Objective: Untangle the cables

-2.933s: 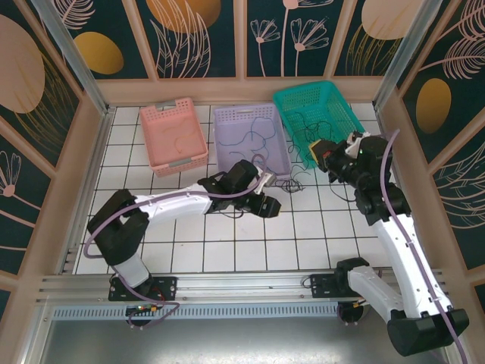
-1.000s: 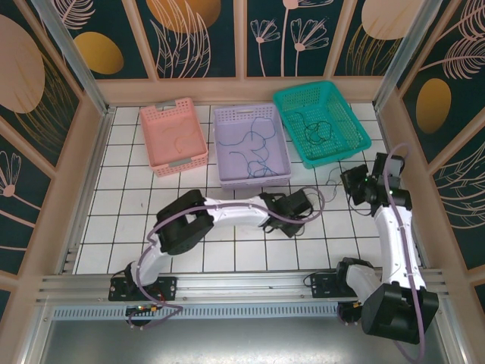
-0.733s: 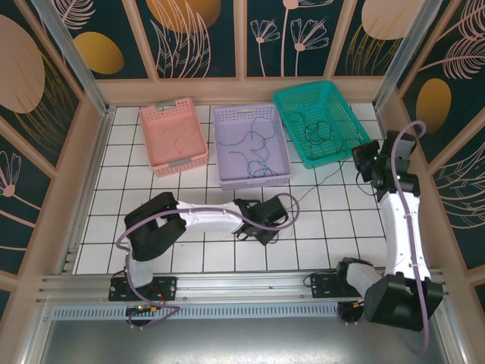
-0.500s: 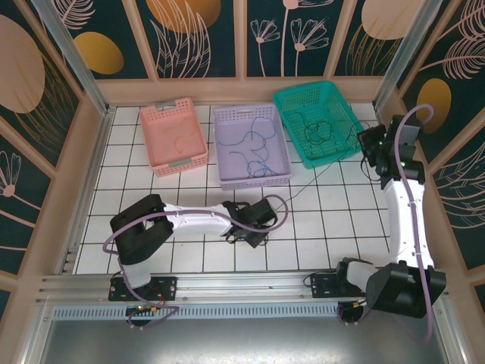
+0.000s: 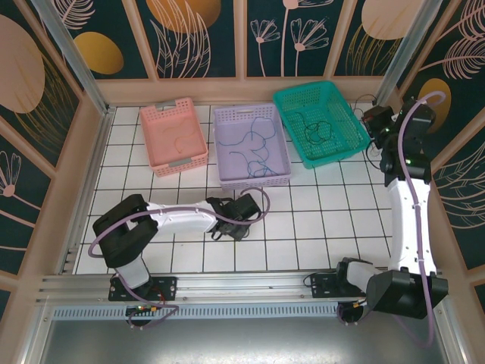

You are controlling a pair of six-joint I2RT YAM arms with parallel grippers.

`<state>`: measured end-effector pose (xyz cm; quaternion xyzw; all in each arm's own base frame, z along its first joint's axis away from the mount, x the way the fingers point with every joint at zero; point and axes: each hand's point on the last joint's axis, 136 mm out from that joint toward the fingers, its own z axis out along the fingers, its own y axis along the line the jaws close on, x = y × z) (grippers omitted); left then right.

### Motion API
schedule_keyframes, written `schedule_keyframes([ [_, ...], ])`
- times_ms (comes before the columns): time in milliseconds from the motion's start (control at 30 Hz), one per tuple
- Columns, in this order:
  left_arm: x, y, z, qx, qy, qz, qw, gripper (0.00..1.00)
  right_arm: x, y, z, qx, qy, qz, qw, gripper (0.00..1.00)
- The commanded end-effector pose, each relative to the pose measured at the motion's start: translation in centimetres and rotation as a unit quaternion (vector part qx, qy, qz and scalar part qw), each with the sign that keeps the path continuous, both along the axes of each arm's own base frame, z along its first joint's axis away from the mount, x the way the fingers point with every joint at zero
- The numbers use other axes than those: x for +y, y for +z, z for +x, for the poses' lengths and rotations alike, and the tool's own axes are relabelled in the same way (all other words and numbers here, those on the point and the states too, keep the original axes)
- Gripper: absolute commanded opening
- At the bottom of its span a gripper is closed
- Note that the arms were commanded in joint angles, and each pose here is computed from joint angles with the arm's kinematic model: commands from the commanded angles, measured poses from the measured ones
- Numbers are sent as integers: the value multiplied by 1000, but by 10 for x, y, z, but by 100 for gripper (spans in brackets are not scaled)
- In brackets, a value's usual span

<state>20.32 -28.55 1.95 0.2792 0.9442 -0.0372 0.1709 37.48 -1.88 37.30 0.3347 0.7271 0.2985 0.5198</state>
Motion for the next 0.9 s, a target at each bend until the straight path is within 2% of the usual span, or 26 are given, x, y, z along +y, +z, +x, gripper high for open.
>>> schedule_keyframes([
  [0,3,36,23,-32,56,-21,998,24,19,53,-11,-88,57,-52,993,0],
  [67,-6,62,36,-46,79,-54,994,38,27,63,-16,-105,80,-66,989,0],
  [167,-17,109,56,-67,119,-113,984,55,43,71,-23,-128,127,-73,981,0],
  [267,-21,162,83,-86,164,-187,965,66,62,68,-27,-141,183,-63,971,0],
  [367,-24,211,109,-81,200,-270,938,67,85,63,-32,-150,248,-39,956,0],
  [467,-24,259,137,-56,236,-369,897,67,110,58,-37,-148,305,-27,940,0],
  [633,-47,334,161,11,259,-556,790,69,147,42,-43,-131,349,-22,928,0],
  [733,-67,363,161,63,241,-632,733,59,160,31,-41,-113,346,-11,931,0],
  [767,-72,370,161,71,229,-643,727,57,161,27,-39,-103,340,-8,935,0],
  [800,-76,374,160,74,218,-646,728,56,162,24,-37,-96,334,-3,938,0],
  [867,-80,374,159,78,204,-639,737,55,165,22,-36,-93,332,15,939,0],
])
